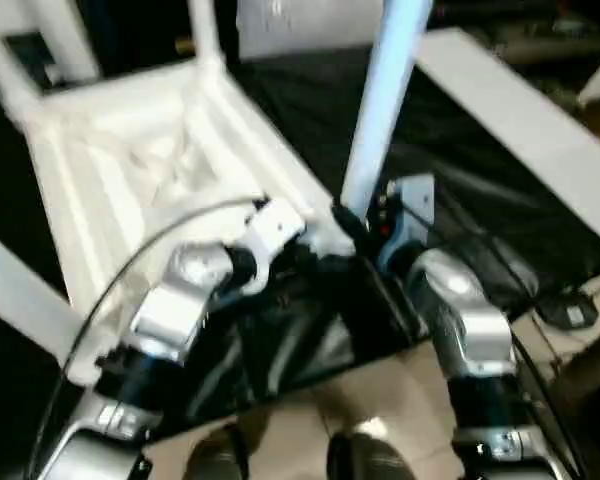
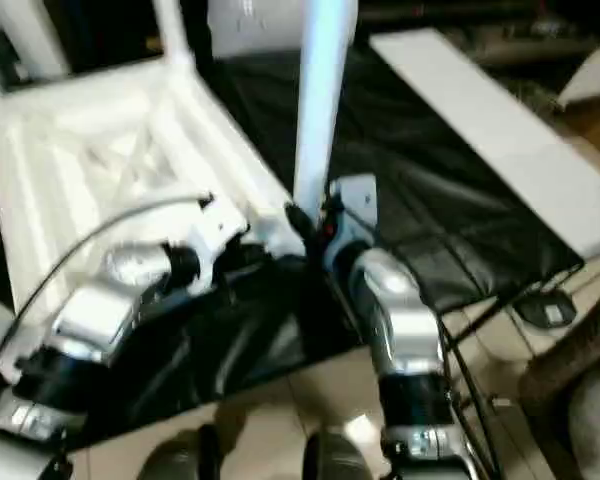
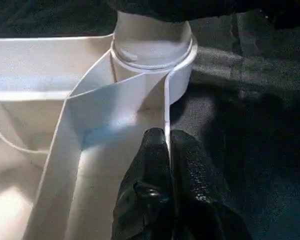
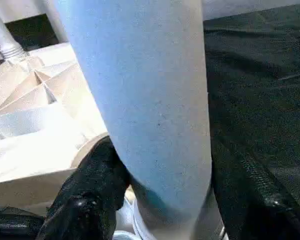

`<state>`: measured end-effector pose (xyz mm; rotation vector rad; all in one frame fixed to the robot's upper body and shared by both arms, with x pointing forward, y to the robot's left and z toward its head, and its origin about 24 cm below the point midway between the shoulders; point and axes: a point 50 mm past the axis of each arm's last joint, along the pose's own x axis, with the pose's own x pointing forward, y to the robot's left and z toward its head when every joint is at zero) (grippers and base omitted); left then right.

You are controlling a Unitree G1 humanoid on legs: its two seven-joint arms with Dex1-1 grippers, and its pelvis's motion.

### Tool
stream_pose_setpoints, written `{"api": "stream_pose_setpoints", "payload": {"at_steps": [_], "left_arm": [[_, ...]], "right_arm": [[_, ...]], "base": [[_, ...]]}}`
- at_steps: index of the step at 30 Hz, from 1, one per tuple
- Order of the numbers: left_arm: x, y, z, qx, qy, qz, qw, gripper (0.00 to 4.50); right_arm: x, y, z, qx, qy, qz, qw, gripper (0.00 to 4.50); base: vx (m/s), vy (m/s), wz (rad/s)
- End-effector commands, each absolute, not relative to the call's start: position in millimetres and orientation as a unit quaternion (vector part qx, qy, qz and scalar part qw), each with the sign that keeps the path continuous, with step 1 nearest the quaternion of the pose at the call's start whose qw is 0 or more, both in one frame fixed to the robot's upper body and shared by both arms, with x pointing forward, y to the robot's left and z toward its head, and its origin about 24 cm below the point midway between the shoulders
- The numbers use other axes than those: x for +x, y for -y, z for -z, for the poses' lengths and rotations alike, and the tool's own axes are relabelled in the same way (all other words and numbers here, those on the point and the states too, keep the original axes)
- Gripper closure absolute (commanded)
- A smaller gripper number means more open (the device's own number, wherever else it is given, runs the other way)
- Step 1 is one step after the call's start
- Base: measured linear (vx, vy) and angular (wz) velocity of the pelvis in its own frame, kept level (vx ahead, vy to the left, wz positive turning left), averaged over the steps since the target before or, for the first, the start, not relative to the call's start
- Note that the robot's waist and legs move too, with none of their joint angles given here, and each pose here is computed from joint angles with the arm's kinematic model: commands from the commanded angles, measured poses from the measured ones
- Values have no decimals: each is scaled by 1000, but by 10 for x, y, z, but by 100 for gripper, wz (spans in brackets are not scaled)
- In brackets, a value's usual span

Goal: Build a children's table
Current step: Rotate leg to tighten

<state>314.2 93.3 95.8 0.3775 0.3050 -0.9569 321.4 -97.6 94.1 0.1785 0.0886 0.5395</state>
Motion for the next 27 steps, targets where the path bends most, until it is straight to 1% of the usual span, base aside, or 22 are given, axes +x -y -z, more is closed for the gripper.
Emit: {"api": "stream_pose_setpoints", "payload": {"at_steps": [1,2,3,4,5,6,7,9,12,13,14,16,20,21,22,23,25,26,27], "left_arm": [[3109,-801,-1065,185,-106,495,842,450],[3116,-852,-1059,194,-106,494,841,450],[3118,-867,-1057,196,-107,494,840,450],[3131,-927,-1055,203,-109,491,840,450],[3138,-949,-1056,203,-110,490,841,450],[3154,-1020,-1069,216,-104,493,837,450],[3156,-1035,-1073,220,-102,494,835,450],[3182,-1124,-1086,230,-100,488,836,450],[3200,-1216,-1131,223,-90,490,838,450],[3190,-1239,-1159,213,-83,494,839,450],[3173,-1252,-1187,199,-79,500,839,450],[3129,-1259,-1237,171,-65,509,841,397],[3022,-1238,-1266,130,-49,518,844,391],[3007,-1236,-1265,125,-45,515,847,377],[2961,-1225,-1247,117,-40,503,855,361],[2940,-1222,-1236,116,-39,500,857,354],[2904,-1223,-1214,116,-38,492,862,331],[2888,-1225,-1204,116,-39,487,865,331],[2862,-1232,-1191,115,-38,479,870,318]], "right_arm": [[3107,815,-791,78,-78,-332,937,151],[3091,893,-774,74,-80,-333,937,141],[3085,916,-770,73,-80,-333,937,141],[3064,1016,-761,64,-81,-334,937,118],[3056,1056,-762,59,-81,-334,937,111],[3020,1150,-785,62,-72,-347,933,111],[3010,1168,-791,64,-69,-351,932,98],[2957,1255,-810,48,-59,-378,923,75],[2897,1384,-835,21,-50,-408,911,61],[2887,1438,-860,14,-44,-412,910,33],[2875,1477,-893,12,-39,-420,906,33],[2845,1523,-967,15,-27,-438,899,14],[2745,1533,-1148,40,-6,-495,868,2],[2723,1526,-1178,46,-6,-506,861,0],[2688,1487,-1262,56,6,-527,848,0],[2676,1467,-1294,60,12,-535,843,0],[2667,1423,-1356,71,26,-544,835,0],[2666,1401,-1386,77,33,-547,833,0],[2678,1364,-1423,79,44,-547,832,0]], "base": [[0,0,0],[0,0,0],[0,0,0],[0,0,0],[0,0,0],[0,0,0],[0,0,0],[0,0,0],[0,0,0],[0,0,0],[0,0,0],[0,0,0],[0,0,0],[0,0,0],[0,0,0],[0,0,0],[0,0,0],[0,0,0],[0,0,0]]}}
